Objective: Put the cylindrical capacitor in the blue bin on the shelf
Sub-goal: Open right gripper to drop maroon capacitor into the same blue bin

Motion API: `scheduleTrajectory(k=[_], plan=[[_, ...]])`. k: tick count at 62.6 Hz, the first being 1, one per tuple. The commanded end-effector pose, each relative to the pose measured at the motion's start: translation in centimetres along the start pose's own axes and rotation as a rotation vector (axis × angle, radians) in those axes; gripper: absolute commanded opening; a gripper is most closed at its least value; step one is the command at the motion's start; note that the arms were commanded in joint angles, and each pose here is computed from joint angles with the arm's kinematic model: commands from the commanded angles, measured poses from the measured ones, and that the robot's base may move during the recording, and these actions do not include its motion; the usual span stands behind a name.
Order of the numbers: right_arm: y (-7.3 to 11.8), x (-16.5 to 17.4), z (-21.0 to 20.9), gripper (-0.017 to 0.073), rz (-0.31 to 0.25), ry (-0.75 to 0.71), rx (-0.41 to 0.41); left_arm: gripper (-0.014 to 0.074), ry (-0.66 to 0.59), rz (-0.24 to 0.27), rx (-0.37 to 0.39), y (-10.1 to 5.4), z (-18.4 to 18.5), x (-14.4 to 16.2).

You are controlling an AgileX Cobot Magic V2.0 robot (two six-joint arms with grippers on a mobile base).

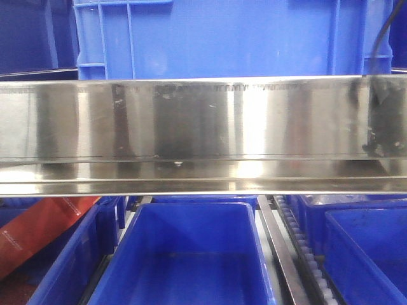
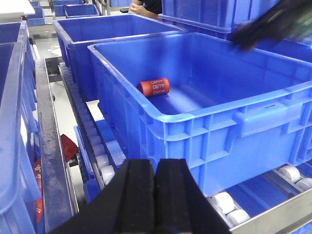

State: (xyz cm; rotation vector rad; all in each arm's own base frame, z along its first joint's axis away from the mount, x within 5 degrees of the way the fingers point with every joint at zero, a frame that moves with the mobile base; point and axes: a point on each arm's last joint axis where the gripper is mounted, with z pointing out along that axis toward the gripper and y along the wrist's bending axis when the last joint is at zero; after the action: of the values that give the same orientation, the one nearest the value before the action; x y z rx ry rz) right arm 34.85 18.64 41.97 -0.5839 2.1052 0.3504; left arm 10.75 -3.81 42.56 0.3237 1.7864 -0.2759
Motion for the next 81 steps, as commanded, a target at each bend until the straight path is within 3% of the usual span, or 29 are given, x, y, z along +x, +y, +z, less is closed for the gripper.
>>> scheduleTrajectory(k=[1, 17, 21, 27, 34, 39, 50, 56, 60, 76, 81], plan=[[-0.1, 0.3, 1.7, -0.0162, -0.008, 0.020, 0.001, -0.0111, -0.017, -0.014, 0.002, 0.0, -0.2, -0.1], [-0.3, 1.3, 3.9, -0.0160, -0.004, 0.074, -0.001, -0.0111, -0.017, -0.014, 0.002, 0.0, -0.2, -0.1], [-0.3, 1.3, 3.9, -0.0116, -0.004, 0.077, -0.002, -0.0111, -0.017, -0.014, 0.002, 0.0, -0.2, -0.1], [-0.2, 1.4, 3.9, 0.0077, -0.004, 0.091, -0.003, -0.0111, -0.017, -0.014, 0.002, 0.0, -0.2, -0.1], [-0.2, 1.6, 3.9, 0.0421, -0.004, 0.107, -0.005, -0.0111, -0.017, -0.014, 0.002, 0.0, -0.2, -0.1], [-0.2, 1.7, 3.9, 0.0577, -0.004, 0.121, -0.007, -0.0111, -0.017, -0.014, 0.002, 0.0, -0.2, -0.1], [-0.1, 1.2, 2.6, 0.0538, -0.006, 0.096, -0.006, -0.0111, -0.017, -0.014, 0.002, 0.0, -0.2, -0.1], [0.0, 0.4, 0.7, 0.0464, -0.010, 0.056, -0.005, -0.0111, -0.017, -0.014, 0.002, 0.0, -0.2, -0.1], [0.2, -0.1, -1.0, 0.0370, -0.013, 0.023, -0.004, -0.0111, -0.017, -0.014, 0.002, 0.0, -0.2, -0.1], [0.2, -1.6, -9.6, -0.0149, -0.018, -0.125, 0.016, -0.0111, -0.017, -0.014, 0.002, 0.0, -0.2, -0.1], [-0.1, -1.3, -12.5, -0.0158, -0.014, -0.162, 0.036, -0.0111, -0.017, -0.014, 0.002, 0.0, -0.2, -0.1]])
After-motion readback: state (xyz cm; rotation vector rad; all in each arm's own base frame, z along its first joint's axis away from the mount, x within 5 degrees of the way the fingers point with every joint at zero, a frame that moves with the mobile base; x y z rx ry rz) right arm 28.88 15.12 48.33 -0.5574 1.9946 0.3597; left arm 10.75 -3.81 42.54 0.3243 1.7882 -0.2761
